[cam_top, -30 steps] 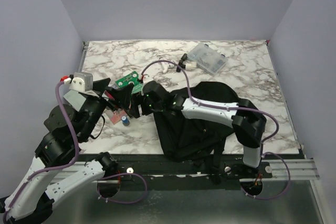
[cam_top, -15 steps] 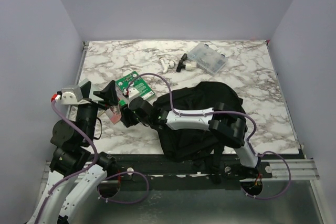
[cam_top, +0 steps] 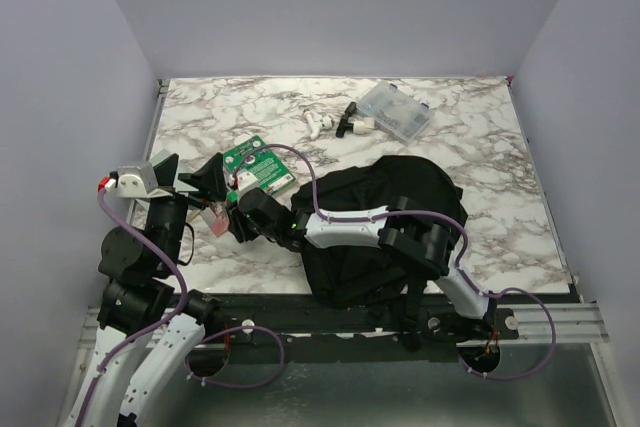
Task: Pack the student bag
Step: Pick up the stationery from the center of the board, then place the stationery in the student bag.
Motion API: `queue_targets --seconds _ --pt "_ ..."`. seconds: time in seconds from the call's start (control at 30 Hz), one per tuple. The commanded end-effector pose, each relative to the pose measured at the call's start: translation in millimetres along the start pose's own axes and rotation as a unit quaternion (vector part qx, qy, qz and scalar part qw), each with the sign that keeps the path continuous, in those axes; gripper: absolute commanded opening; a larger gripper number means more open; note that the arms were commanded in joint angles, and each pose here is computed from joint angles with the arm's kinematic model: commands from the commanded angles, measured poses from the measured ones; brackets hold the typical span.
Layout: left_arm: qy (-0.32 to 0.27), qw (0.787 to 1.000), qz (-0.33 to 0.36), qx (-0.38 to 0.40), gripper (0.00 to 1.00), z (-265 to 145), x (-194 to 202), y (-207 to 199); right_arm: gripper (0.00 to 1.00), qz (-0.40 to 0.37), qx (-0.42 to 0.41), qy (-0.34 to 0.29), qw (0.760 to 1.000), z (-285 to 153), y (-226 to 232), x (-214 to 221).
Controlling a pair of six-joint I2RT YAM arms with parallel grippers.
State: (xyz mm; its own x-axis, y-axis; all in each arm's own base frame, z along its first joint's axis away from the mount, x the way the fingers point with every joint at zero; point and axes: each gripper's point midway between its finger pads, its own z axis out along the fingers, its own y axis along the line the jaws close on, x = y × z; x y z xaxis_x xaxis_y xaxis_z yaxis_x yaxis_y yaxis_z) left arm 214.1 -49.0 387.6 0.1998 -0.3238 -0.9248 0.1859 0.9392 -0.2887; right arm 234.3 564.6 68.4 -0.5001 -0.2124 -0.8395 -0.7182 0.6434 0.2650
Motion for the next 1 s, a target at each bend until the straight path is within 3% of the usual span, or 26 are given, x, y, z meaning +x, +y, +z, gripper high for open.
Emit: queue_targets --seconds 0.0,0.1,0.2,0.27,0.43,0.53,0.8,0.97 --pt "0.006 1.000 -0.001 0.007 0.96 4 6 -2 0.36 -0.008 0.008 -0.023 1.000 1 3 -14" --pt "0.012 1.000 0.000 0.013 0.96 5 9 -5 0.26 -0.002 -0.002 -0.038 0.999 -5 4 -17" --pt "0.013 1.000 0.001 0.005 0.97 6 10 -2 0.07 0.002 -0.004 -0.041 0.999 -15 7 -28" --pt "0.014 1.000 0.002 0.003 0.96 6 10 -1 0.02 0.016 -0.007 -0.059 0.998 -31 6 -44" --pt "0.020 1.000 0.002 0.004 0.98 8 14 -2 0.01 0.074 -0.009 -0.084 0.994 -88 -35 -96" --pt "0.037 0.999 0.000 0.018 0.98 11 21 -8 0.01 0.087 0.033 -0.085 0.992 -127 -82 -107" --pt "0.088 0.995 -0.006 0.040 0.98 24 46 -20 0.01 0.161 0.216 -0.050 0.962 -251 -239 -59" --pt "0.116 0.992 -0.010 0.052 0.98 29 58 -26 0.01 0.206 0.265 -0.002 0.942 -291 -273 -24"
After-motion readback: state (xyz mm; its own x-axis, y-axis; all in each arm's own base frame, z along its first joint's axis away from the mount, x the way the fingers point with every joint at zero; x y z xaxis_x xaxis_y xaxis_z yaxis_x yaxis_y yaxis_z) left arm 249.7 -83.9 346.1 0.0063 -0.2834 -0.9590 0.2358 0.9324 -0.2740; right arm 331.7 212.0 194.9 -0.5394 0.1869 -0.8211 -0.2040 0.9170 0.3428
